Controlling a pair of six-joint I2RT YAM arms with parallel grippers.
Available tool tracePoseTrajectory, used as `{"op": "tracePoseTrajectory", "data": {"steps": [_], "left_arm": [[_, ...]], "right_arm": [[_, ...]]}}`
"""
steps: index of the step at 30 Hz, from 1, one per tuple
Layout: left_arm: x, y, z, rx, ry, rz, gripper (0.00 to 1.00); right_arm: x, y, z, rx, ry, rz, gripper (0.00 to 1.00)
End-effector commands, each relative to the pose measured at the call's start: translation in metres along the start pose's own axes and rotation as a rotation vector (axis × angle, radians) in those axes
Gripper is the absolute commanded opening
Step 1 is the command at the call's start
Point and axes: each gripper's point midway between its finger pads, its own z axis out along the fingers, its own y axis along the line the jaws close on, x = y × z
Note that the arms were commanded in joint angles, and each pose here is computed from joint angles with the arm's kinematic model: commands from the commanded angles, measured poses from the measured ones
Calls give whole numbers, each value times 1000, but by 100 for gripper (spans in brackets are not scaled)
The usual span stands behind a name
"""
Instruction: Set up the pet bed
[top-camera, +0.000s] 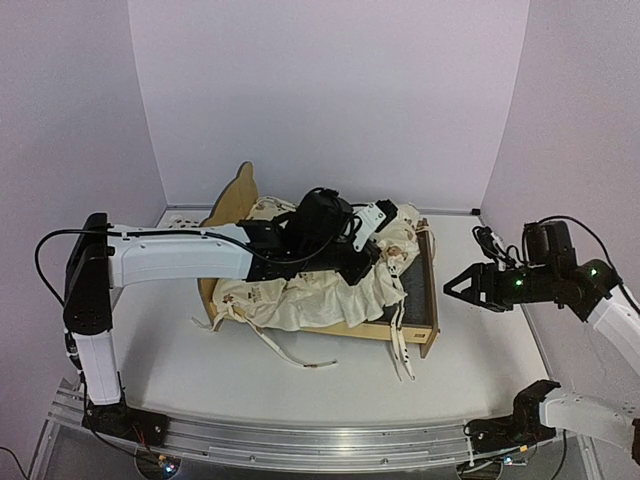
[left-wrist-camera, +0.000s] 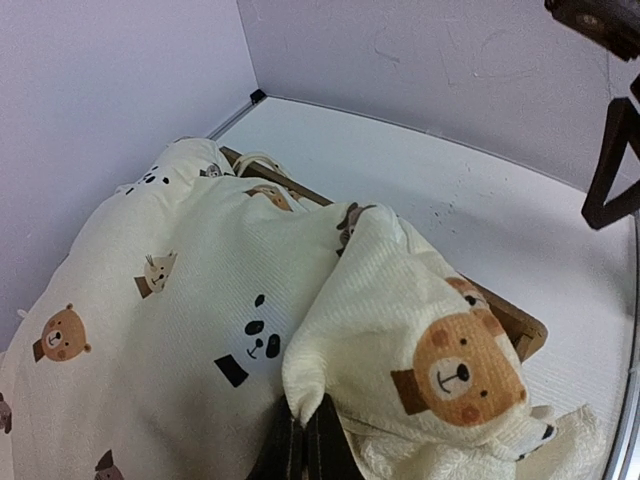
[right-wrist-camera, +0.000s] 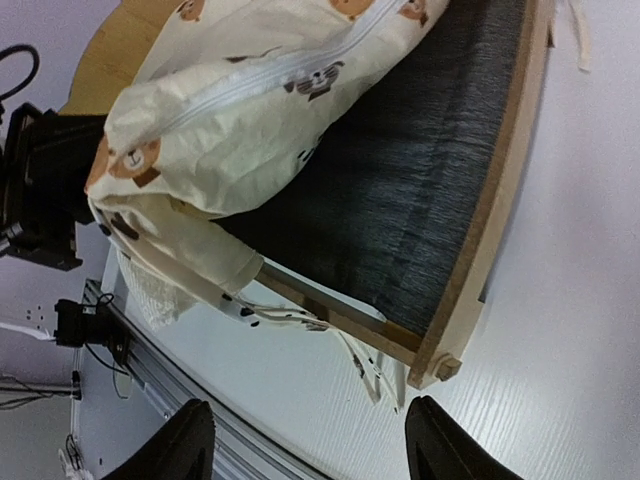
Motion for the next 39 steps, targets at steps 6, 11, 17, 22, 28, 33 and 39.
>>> {"op": "tracePoseTrajectory", "data": {"steps": [6, 11, 17, 22, 28, 33, 39], "left_arm": [[-31, 24, -28, -26, -117, -104, 0], [-31, 29, -30, -35, -120, -116, 0], [-34, 37, -34, -46, -133, -139, 0], [-35, 42, -35, -56, -137, -143, 0], [-35, 44, -37, -57, -140, -180, 0], [-36, 48, -37, -69, -143, -191, 0], [-36, 53, -35, -84, -138, -208, 0]], "right_arm": [[-18, 56, 28, -392, 20, -45, 48], [-20, 64, 46, -492, 48, -49, 46], [-14, 66, 68, -548, 94, -72, 52], [-10, 67, 81, -580, 115, -87, 52], [-2, 60, 100, -558, 150, -71, 52], [10, 62, 107, -565, 181, -80, 49], [22, 68, 103, -589, 191, -113, 47]]}}
